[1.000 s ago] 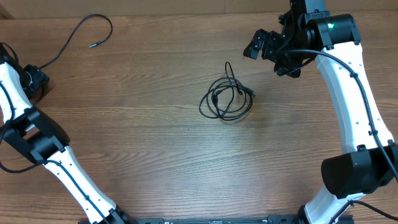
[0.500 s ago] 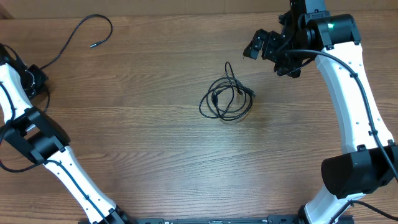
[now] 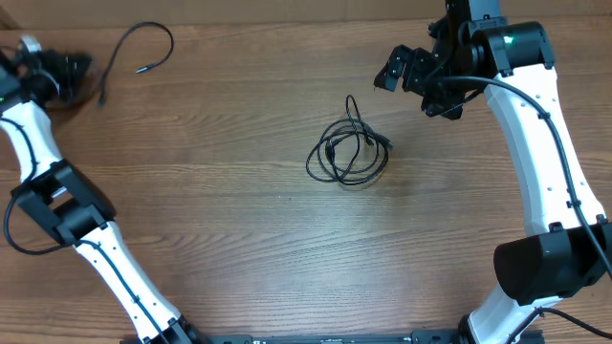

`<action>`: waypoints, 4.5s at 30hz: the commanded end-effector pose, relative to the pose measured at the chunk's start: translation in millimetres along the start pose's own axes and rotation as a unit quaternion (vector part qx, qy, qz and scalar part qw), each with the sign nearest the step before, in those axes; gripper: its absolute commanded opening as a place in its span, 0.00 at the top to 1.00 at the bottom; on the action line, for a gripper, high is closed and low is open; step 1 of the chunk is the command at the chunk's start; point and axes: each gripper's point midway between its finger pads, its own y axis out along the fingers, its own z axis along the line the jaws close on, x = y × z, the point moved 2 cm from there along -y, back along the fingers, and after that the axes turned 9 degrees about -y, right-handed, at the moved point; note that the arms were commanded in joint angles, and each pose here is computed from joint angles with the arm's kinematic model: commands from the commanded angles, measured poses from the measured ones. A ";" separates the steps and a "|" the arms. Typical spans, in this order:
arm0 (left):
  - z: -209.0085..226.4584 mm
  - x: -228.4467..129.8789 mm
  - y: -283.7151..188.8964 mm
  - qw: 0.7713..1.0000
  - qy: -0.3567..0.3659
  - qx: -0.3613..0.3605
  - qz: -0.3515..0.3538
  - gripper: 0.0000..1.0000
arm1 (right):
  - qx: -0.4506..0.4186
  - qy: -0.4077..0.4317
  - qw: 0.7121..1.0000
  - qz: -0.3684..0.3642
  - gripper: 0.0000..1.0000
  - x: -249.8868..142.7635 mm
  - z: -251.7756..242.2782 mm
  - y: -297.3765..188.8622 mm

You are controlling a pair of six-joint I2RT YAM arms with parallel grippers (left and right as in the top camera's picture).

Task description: Untangle cables

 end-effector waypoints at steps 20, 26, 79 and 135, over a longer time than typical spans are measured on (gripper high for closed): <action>-59.9 -91.4 85.2 0.992 0.017 -0.051 0.115 0.95 | 0.000 -0.002 1.000 -0.003 0.00 0.2 -0.7 -2.0; -57.2 -69.7 58.4 0.994 0.031 -0.038 0.096 0.76 | 0.000 -0.001 1.000 -0.003 0.00 0.2 -0.7 -2.0; 114.2 -8.1 -5.7 0.848 0.307 0.432 -0.014 0.42 | 0.000 -0.002 1.000 -0.003 0.00 0.2 -0.7 -2.0; -50.5 -138.9 121.3 0.943 0.304 0.059 0.124 0.96 | 0.000 -0.001 1.000 -0.003 0.00 0.2 -0.7 -2.0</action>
